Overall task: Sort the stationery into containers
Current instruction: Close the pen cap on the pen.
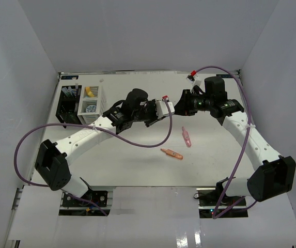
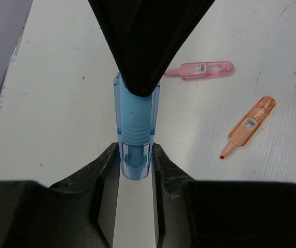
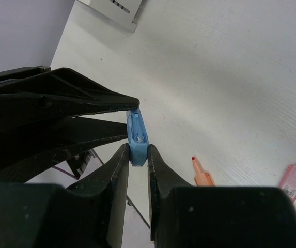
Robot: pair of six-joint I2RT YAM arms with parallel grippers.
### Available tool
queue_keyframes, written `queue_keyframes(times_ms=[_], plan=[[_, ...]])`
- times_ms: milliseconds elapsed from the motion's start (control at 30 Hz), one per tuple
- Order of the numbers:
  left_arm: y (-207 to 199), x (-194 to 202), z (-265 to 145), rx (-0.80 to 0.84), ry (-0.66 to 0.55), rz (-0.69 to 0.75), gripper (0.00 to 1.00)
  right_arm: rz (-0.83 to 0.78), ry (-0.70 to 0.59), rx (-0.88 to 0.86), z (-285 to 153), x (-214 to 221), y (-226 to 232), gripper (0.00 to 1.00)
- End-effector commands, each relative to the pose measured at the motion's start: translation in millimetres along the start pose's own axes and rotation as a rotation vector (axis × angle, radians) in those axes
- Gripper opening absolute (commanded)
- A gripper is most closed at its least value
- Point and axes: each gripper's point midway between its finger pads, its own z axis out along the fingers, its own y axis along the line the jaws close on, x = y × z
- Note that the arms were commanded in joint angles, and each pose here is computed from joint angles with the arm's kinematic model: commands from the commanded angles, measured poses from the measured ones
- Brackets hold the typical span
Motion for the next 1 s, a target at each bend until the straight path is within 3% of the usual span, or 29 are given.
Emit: queue_keyframes(times_ms=[0, 967], plan=[[0.7, -52.5, -2.9, 0.018, -0.139, 0.062, 0.0, -0.019, 0.023, -0.015, 1.3, 3.9, 8.6, 0.08], [6.0, -121.6, -7.5, -0.018, -0.342, 0.068, 0.0, 0.025, 0.133, -0.01, 25.6, 34.7, 5.4, 0.08]])
